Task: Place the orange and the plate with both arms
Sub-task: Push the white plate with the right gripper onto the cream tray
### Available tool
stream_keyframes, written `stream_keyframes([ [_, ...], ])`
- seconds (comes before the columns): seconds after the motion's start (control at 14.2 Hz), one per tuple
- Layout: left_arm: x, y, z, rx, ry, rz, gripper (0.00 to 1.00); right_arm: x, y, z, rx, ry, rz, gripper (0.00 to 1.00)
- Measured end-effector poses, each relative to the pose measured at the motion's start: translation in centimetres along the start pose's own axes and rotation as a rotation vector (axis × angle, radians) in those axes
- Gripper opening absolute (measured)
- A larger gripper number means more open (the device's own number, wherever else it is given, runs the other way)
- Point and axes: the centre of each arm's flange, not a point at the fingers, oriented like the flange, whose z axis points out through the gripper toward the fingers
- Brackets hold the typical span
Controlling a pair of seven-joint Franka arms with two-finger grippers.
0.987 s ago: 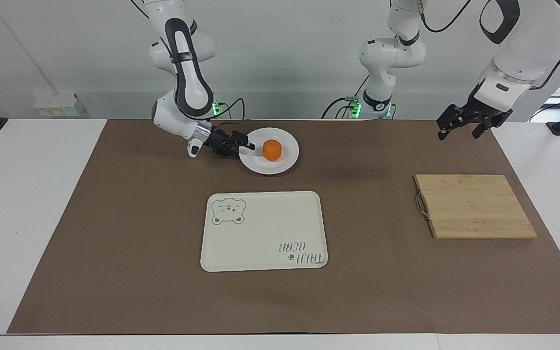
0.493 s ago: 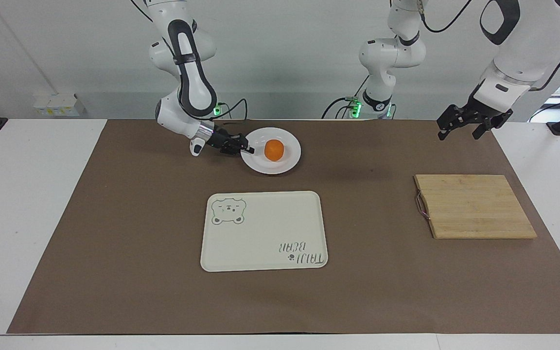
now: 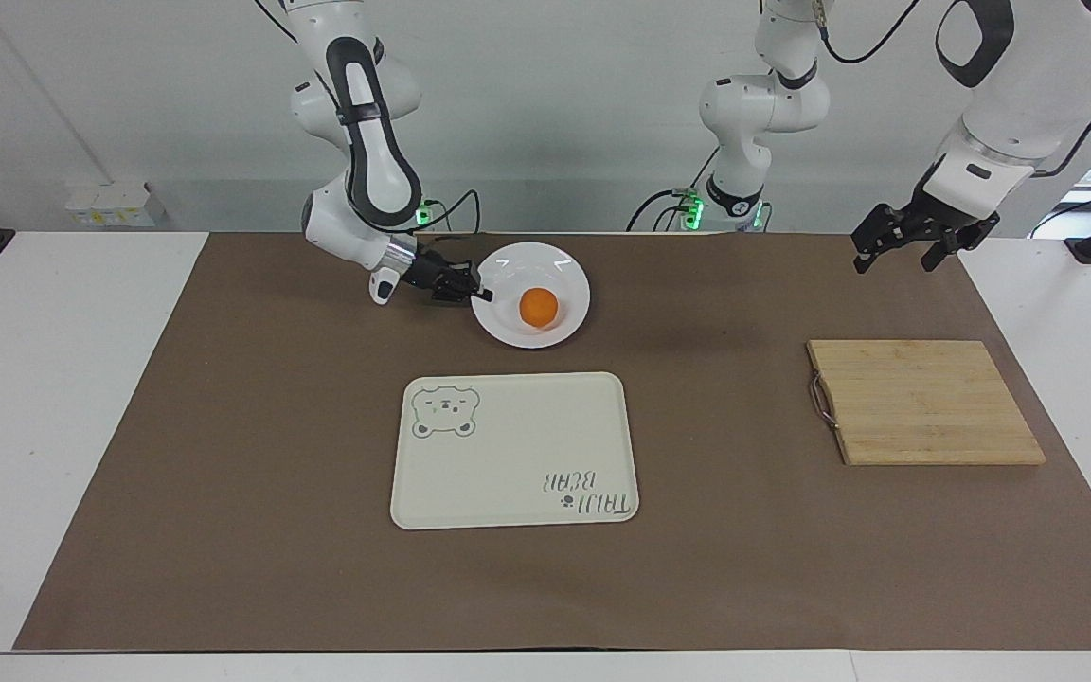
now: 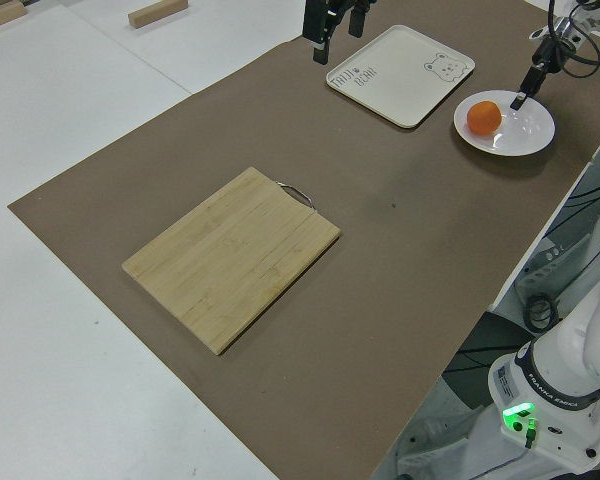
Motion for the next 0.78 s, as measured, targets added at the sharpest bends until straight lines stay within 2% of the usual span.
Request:
stream_keyframes([
  [0.78,0.0,0.0,0.0,0.0,0.0,0.0,1.0,4.6,-6.0,-2.8,0.04,0.079,-0.093,0.05],
])
